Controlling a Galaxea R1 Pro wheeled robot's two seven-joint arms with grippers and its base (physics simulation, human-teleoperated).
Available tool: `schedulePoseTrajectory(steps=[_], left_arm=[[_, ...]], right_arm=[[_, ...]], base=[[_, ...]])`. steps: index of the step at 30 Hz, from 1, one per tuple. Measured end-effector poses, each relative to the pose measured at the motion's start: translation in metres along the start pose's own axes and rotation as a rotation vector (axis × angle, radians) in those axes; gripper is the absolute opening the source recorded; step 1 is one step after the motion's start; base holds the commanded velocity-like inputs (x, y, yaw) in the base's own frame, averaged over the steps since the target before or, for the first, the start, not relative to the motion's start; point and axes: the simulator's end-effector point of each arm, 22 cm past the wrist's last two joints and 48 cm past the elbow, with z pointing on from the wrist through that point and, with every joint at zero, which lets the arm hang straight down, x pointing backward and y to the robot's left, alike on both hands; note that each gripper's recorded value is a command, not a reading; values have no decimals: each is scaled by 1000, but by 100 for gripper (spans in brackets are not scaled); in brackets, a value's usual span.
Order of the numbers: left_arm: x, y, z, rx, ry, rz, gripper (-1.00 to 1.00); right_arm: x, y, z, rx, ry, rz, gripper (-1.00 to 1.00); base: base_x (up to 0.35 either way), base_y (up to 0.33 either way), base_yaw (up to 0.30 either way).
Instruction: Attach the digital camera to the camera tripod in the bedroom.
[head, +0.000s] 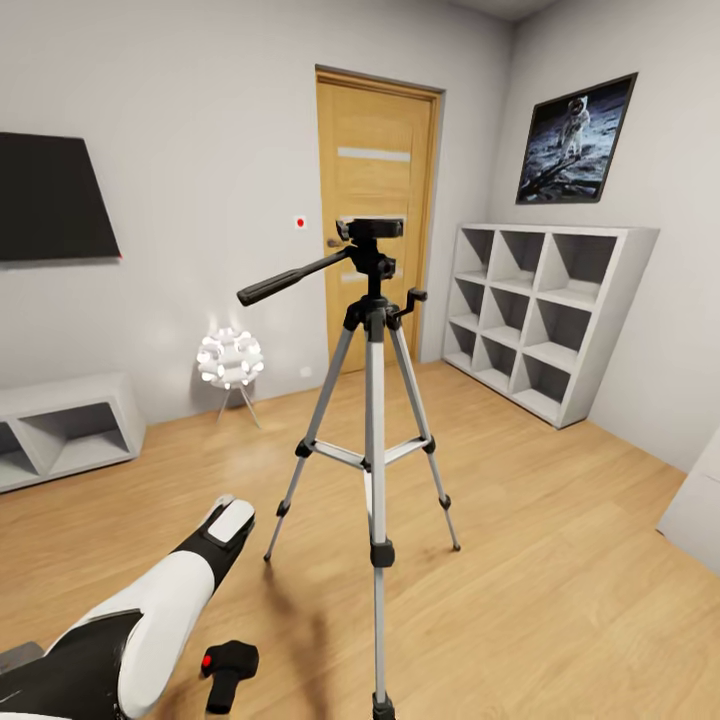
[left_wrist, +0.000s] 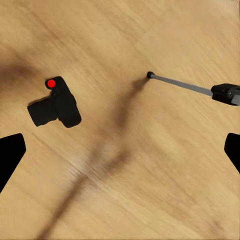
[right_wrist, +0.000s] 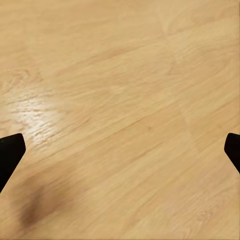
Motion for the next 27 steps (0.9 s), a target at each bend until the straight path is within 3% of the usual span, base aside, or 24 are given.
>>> schedulePoseTrajectory(steps=[4,10,13,14,18,22,27], left_arm=[[1,-3,6,23,-2,14,100],[12,-20,15,126,19,29,100],[18,-28,18,179,30,30,100],[23,-33,19,208,44,32,100],[33,-34,24,231,66,34,100],[40,-31,30,235,82,18,100],[51,-24,40,231,118,-43,100]], right_arm=[[4,1,2,4,-14,-2,100],[5,-6,-8,25,-70,-6,100],[7,-13,-10,41,-86,25,100],[8,-20,-13,53,-93,56,100],[13,-20,-10,58,-99,81,100],[18,-16,-5,59,-100,89,100],[25,-12,1,59,-100,93,100]], base=[[0,0,0],[0,0,0],[0,0,0],[0,0,0],[0,0,0],[0,0,0],[0,0,0]])
